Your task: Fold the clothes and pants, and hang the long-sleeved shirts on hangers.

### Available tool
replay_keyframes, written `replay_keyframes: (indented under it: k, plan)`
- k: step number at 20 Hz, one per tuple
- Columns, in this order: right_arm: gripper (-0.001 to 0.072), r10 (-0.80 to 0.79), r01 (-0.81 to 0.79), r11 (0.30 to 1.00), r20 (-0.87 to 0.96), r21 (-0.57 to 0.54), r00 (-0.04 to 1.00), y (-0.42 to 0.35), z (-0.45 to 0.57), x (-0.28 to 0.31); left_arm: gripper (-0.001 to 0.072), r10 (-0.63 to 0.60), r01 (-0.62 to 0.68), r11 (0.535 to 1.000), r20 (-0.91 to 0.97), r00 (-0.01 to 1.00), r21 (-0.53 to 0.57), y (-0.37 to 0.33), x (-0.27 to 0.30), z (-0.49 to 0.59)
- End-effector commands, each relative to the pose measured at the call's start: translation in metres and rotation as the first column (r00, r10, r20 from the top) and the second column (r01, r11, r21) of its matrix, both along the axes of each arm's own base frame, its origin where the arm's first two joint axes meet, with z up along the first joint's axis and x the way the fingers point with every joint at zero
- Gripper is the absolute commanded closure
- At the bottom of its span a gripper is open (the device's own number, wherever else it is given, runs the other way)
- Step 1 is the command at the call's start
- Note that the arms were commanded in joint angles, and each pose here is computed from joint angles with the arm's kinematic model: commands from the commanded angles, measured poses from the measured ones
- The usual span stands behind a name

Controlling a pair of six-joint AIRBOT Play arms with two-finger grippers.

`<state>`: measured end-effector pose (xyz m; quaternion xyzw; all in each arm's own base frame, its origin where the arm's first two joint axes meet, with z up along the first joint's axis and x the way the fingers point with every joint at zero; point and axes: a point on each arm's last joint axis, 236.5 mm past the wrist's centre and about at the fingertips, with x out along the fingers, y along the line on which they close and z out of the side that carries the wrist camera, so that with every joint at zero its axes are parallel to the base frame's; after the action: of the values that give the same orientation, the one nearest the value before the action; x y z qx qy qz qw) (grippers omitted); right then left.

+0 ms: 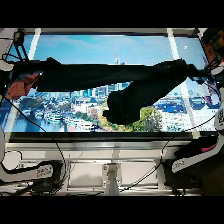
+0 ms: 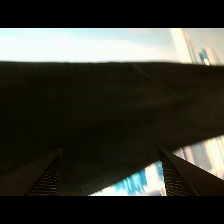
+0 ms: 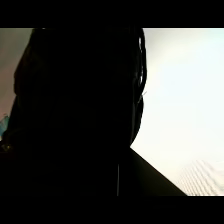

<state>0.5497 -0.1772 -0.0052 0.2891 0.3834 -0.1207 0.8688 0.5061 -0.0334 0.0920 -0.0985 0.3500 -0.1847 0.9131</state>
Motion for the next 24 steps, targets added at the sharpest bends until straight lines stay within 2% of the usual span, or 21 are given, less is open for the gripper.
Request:
replay_keyframes:
  k: [1,7,11,14,15,16,17,21,24]
  plan:
    - [0.0681,0.033,-0.027,0.986,0.03,-0.167,0.999,-0.012,0.067,-0.019,0.0007,-0.166,0.16,0.986,-0.142,0.976,-0.051,-0.032,-0.041,-0.015]
    - [0.0681,-0.033,0.051,0.942,0.06,-0.331,0.998,-0.027,0.161,-0.072,0.0007,-0.416,0.402,0.909,-0.254,0.873,-0.109,-0.123,-0.094,-0.033]
    - [0.0681,-0.041,0.061,0.933,0.062,-0.354,0.997,-0.024,0.184,-0.09,0.0008,-0.496,0.466,0.868,-0.374,0.784,-0.173,-0.178,-0.145,-0.076]
    - [0.0681,-0.042,0.052,0.935,0.036,-0.35,0.998,-0.023,0.18,-0.095,0.0016,-0.508,0.417,0.861,-0.461,0.727,-0.291,-0.212,-0.187,-0.107]
    - [0.0681,-0.042,0.053,0.935,0.036,-0.35,0.998,-0.023,0.18,-0.095,0.0086,-0.518,0.399,0.854,-0.49,0.701,-0.333,-0.222,-0.203,-0.115]
    - [0.0681,-0.043,0.053,0.936,0.037,-0.349,0.998,-0.023,0.18,-0.095,0.0123,-0.526,0.383,0.849,-0.508,0.682,-0.365,-0.229,-0.216,-0.122]
    - [0.0681,-0.045,0.055,0.936,0.037,-0.347,0.998,-0.023,0.18,-0.095,0.0123,-0.532,0.374,0.845,-0.518,0.67,-0.383,-0.235,-0.227,-0.13]
    - [0.068,-0.047,0.058,0.937,0.04,-0.345,0.998,-0.023,0.18,-0.095,0.0123,-0.5,0.356,0.864,-0.531,0.684,-0.355,-0.253,-0.245,-0.156]
    - [0.068,-0.047,0.059,0.936,0.041,-0.346,0.998,-0.023,0.18,-0.094,0.0123,-0.463,0.368,0.886,-0.474,0.749,-0.283,-0.27,-0.234,-0.164]
